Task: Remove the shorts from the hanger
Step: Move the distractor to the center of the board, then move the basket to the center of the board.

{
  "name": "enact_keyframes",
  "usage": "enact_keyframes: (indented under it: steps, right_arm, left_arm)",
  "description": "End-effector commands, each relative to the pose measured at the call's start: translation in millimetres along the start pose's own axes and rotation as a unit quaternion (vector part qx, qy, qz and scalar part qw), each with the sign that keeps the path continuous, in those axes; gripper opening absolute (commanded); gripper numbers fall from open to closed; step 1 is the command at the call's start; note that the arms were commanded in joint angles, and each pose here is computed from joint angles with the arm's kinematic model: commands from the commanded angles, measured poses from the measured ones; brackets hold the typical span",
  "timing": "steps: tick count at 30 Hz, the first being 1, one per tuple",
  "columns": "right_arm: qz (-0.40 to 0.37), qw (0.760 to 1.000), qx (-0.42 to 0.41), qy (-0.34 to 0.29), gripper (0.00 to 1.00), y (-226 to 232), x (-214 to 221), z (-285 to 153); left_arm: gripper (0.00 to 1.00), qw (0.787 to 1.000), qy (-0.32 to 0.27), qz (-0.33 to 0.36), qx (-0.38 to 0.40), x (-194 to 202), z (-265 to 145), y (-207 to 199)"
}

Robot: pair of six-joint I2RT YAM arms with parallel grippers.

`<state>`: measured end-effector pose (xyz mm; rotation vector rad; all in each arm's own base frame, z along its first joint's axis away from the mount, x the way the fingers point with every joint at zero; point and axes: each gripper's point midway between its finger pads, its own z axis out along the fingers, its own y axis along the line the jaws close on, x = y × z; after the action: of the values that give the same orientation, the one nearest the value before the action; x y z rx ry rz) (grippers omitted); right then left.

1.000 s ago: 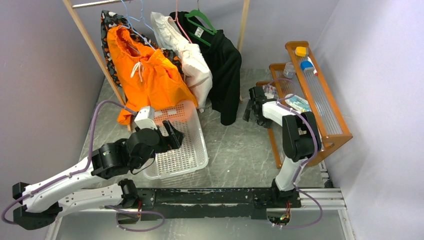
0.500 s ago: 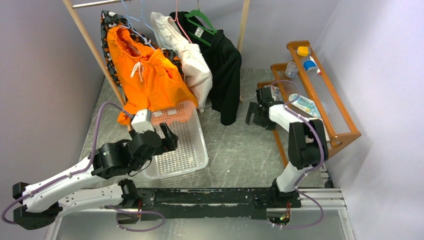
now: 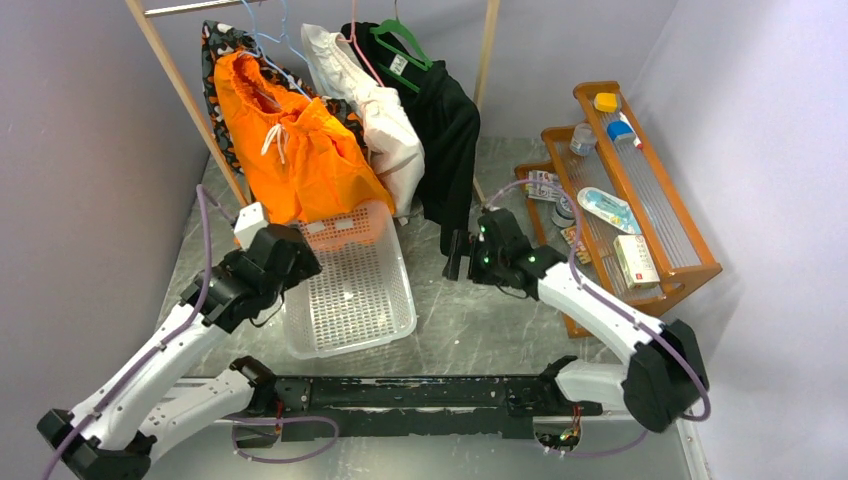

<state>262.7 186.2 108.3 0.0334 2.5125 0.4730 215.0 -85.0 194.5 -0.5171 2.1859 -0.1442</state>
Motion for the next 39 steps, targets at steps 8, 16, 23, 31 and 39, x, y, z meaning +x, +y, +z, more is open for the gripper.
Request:
enact_keyframes:
  steps: [8,16,23,31,39]
  right_arm:
    - [0.024,0.998,-0.033,-0.042,1.0,21,3,-51]
    - [-0.008,0.997,-0.034,-0.067,1.0,31,-25,-76]
    - [-0.013,0.992,0.034,-0.117,1.0,12,-53,-97]
    - [-0.017,0.982,0.112,-0.149,1.0,-16,-65,-107]
    - [-0.064,0.995,0.056,-0.056,1.0,8,-44,-50]
  left_arm:
    - [0.99,0.997,0.069,-0.04,-0.003,-9,58,27]
    - [0.99,0.993,0.093,-0.045,0.059,3,85,14]
    - [0.88,0.974,0.165,-0.001,0.156,31,82,-14]
    - [0.86,0.947,0.193,0.05,0.253,90,48,-73]
    - [0.84,0.947,0.216,0.083,0.225,144,35,-93]
